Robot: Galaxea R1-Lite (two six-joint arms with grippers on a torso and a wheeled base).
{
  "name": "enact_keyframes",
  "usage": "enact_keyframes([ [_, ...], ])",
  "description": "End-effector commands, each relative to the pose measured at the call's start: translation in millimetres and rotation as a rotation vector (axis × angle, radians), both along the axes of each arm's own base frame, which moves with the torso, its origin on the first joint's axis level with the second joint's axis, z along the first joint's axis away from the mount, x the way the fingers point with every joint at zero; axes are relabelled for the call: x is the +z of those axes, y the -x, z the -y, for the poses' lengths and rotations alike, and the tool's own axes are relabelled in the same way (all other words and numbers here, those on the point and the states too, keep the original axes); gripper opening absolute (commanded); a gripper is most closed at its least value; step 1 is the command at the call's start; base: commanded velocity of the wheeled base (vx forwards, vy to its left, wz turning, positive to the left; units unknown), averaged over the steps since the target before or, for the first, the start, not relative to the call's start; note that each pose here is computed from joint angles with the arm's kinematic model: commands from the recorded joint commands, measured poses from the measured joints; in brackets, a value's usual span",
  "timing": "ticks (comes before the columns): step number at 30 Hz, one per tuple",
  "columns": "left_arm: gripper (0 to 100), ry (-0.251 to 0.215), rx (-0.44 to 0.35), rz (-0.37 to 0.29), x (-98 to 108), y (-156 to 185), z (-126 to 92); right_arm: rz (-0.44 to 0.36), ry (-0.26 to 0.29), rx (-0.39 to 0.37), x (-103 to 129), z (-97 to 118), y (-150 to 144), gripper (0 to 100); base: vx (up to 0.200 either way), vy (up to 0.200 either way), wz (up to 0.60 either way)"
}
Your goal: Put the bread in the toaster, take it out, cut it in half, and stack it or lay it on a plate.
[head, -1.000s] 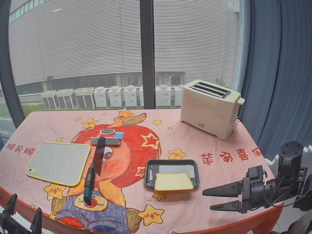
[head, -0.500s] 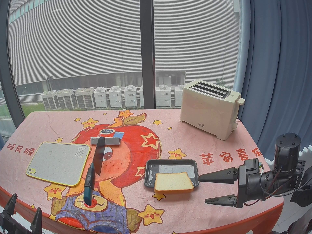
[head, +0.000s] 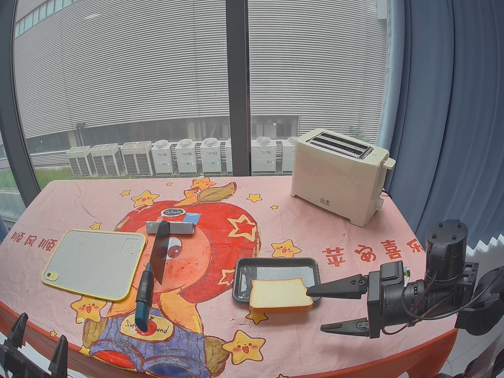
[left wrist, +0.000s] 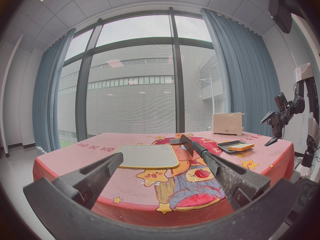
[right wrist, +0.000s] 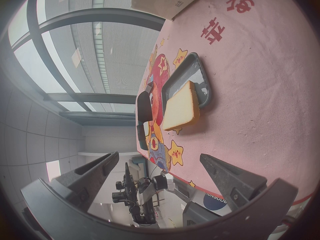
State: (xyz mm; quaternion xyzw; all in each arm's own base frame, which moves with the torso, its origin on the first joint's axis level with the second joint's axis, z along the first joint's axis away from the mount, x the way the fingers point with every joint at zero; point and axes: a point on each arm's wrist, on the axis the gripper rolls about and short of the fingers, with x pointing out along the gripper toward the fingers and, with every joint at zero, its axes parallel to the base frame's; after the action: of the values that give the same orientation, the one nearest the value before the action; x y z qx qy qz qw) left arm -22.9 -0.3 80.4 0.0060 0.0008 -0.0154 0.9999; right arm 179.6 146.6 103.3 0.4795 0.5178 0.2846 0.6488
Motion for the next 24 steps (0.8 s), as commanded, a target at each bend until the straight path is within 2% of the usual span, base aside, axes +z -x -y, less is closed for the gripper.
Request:
enact_keyframes([
  [1, 100, 0.0, 0.0, -0.001, -5.3, -0.1, 0.0, -0.032, 0.004, -0.007, -6.6, -3.2, -3.9, 100, 0.0, 0.0, 0.0],
  [10, 100, 0.0, 0.0, -0.001, -5.3, -0.1, 0.0, -0.029, -0.009, -0.013, -18.8, -9.3, -12.2, 100, 0.0, 0.0, 0.0],
  [15, 100, 0.0, 0.0, -0.001, -5.3, -0.1, 0.0, -0.045, 0.003, -0.014, -24.2, -10.5, -13.8, 100, 0.0, 0.0, 0.0],
  [24, 100, 0.0, 0.0, -0.001, -5.3, -0.1, 0.0, -0.07, -0.001, -0.028, -25.5, -9.1, -13.8, 100, 0.0, 0.0, 0.0],
])
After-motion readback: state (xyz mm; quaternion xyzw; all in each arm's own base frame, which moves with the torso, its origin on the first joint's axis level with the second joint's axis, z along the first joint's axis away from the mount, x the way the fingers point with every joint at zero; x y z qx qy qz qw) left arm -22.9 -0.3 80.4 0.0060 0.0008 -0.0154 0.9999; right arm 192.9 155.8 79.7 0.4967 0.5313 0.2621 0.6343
